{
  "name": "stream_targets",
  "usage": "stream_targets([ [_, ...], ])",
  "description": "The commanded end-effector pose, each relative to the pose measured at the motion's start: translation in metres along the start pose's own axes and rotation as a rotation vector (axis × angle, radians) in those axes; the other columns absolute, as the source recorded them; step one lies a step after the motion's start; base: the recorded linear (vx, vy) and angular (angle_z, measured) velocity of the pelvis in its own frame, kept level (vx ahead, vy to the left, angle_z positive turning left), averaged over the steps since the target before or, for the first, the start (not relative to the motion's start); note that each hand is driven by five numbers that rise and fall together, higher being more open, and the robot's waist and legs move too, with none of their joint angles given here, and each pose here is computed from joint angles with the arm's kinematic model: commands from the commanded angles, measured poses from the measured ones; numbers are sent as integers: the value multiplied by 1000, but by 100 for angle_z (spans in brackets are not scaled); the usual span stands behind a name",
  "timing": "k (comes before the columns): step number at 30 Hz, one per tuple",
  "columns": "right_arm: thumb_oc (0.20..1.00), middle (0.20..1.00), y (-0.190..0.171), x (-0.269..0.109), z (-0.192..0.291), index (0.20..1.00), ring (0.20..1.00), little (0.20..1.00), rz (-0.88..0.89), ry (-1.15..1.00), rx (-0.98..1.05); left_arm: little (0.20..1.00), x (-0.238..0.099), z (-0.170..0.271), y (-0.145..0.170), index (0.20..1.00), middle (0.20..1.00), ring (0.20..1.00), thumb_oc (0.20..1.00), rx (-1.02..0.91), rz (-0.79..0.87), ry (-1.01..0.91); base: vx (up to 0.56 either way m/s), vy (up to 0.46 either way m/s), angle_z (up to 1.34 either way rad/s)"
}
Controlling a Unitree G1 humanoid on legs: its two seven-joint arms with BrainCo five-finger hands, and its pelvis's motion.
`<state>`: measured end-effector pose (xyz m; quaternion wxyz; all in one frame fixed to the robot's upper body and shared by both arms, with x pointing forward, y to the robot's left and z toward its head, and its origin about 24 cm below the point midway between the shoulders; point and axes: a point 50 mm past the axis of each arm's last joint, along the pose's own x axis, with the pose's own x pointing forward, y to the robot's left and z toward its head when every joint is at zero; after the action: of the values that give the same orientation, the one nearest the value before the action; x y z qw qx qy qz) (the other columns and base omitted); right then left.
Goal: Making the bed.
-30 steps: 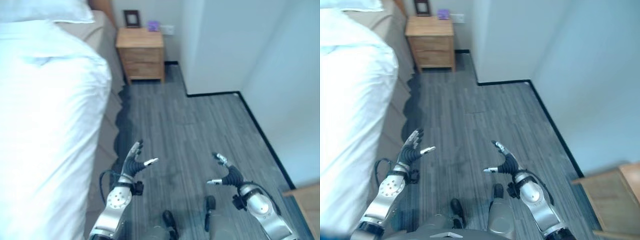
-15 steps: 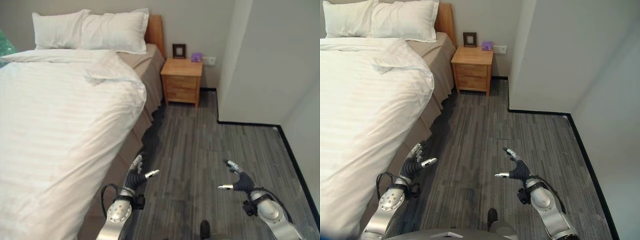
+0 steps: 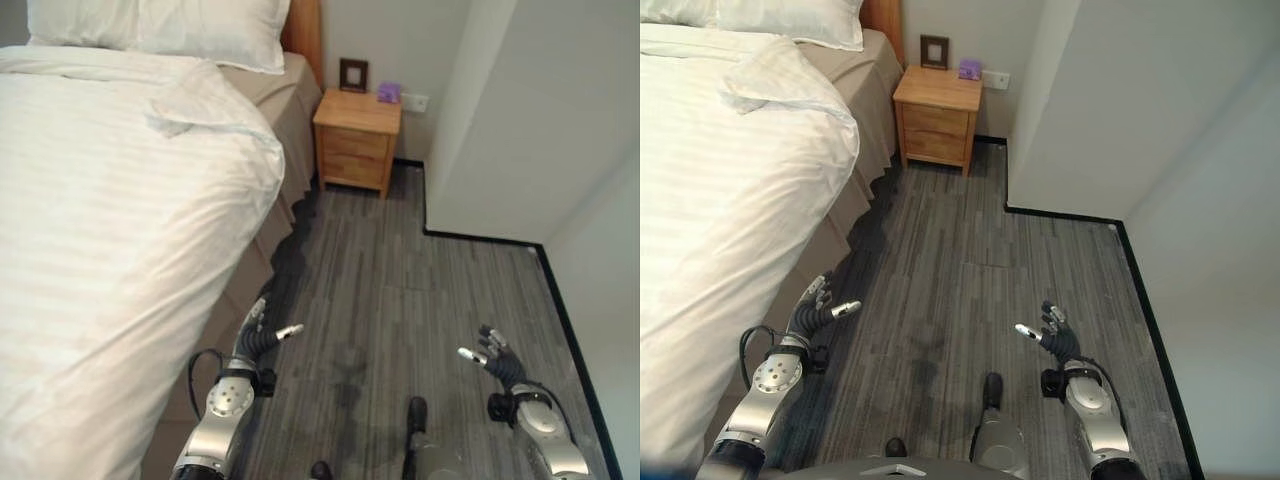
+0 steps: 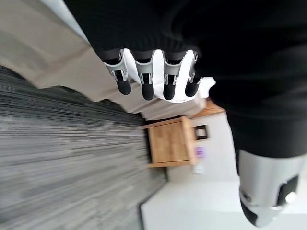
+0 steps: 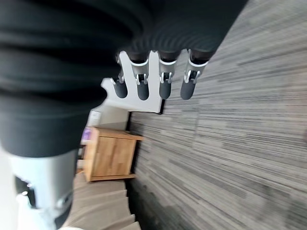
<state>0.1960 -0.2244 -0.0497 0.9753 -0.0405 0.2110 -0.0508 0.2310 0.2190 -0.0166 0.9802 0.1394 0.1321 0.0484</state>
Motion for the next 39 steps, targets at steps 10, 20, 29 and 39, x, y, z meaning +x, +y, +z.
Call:
stream_targets([
  [10,1000,1000,-14,12,36,1000,1000,1000,-7,-144,-41,1000,-7,17,-7,1000,1000,1000,1000,-69,-12,-102,508,-363,11],
  [20,1000,1000,-4,19,39,1000,1000,1000,45,-146,-149,1000,-18,-2,-10,1000,1000,1000,1000,-58,12,-31,645,73,-28],
  [29,1000,1000,35,21,46,1000,1000,1000,164,-182,-211,1000,-15,-5,4,1000,1000,1000,1000,-17,45,8,631,143,10],
  [39,1000,1000,39,19,49,1000,1000,1000,177,-192,-224,1000,-2,9,8,1000,1000,1000,1000,-97,61,-45,570,-161,187],
])
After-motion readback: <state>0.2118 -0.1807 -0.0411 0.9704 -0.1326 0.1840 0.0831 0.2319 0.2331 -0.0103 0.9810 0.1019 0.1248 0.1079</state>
